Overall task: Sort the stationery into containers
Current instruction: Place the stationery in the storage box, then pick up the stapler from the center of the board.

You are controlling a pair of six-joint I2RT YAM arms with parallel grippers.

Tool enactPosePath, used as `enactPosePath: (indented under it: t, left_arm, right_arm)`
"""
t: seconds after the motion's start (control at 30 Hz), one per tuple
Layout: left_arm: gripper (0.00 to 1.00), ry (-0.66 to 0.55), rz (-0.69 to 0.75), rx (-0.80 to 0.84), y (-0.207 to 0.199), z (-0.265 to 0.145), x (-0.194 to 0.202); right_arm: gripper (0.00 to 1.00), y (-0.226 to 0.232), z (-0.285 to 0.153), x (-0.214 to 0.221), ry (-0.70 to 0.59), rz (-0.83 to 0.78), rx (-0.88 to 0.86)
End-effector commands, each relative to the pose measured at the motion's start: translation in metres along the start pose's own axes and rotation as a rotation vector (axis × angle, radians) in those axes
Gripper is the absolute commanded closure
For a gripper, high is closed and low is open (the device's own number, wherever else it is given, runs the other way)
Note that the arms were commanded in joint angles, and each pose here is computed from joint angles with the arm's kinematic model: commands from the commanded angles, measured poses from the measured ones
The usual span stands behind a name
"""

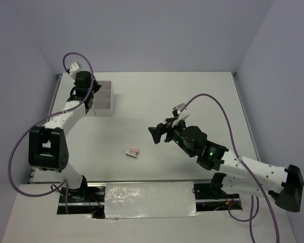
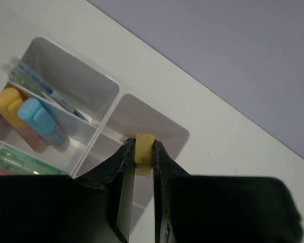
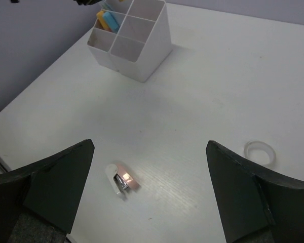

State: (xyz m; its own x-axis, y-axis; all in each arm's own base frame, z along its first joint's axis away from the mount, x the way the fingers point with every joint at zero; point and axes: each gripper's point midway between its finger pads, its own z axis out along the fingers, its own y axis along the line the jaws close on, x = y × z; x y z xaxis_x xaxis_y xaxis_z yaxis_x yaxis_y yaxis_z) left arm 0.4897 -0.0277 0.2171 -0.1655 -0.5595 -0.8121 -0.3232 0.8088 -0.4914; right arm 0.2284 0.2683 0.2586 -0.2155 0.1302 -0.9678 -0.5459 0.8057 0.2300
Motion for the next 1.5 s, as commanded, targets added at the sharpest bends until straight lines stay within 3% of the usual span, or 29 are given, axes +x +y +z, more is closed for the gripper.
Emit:
enactPosePath:
  t: [0.0, 0.13, 0.43, 0.7, 0.8, 0.93, 1.03, 1.07, 1.2, 1.37, 1.47]
  left_arm:
    - [0.94, -0.158, -0.041, 0.031, -0.021, 0.020, -0.051]
    - [0.94, -0.134, -0.039, 0.014, -0.015, 0.042, -0.037]
    - [0.79, -0.120, -0.043, 0.019, -0.006, 0.063, -0.017]
    - [0.55, -0.100, -0.041, 0.016, -0.001, 0.067, -0.008]
    - [0.34, -0.093, -0.048, 0.016, 0.000, 0.067, -0.007]
    - [0.30, -0.103, -0.063, 0.035, -0.003, 0.059, -0.011]
    - [0.29, -0.093, -0.077, 0.056, -0.013, 0.044, -0.025]
    - [0.27, -0.074, -0.077, 0.049, -0.015, 0.032, -0.031]
    - [0.01, 0.016, -0.076, 0.073, -0.028, -0.011, -0.043]
    - [0.01, 0.215, -0.049, 0.136, -0.030, -0.076, -0.020]
    - [0.01, 0.298, -0.034, 0.191, -0.014, -0.113, 0.014]
  right_arm:
    - [0.00, -0.005, -0.009, 0.010, 0.023, 0.000, -0.004]
    - [0.00, -0.008, -0.009, 0.007, 0.014, -0.024, 0.002]
    - [0.00, 0.000, 0.001, 0.010, 0.037, -0.049, -0.019]
    - [0.00, 0.001, 0.004, 0.010, 0.042, -0.056, -0.026]
    - [0.00, 0.002, 0.005, 0.011, 0.050, -0.059, -0.031]
    - [0.00, 0.004, 0.007, 0.013, 0.057, -0.057, -0.040]
    - [0.00, 0.008, 0.015, 0.025, 0.093, -0.059, -0.060]
    - [0.00, 0.013, 0.024, 0.047, 0.170, -0.072, -0.088]
    - [0.00, 0.033, 0.049, 0.083, 0.347, -0.129, -0.140]
    - [0.00, 0.069, 0.057, 0.140, 0.498, -0.262, -0.399]
    - [0.01, 0.076, 0.065, 0.177, 0.608, -0.394, -0.433]
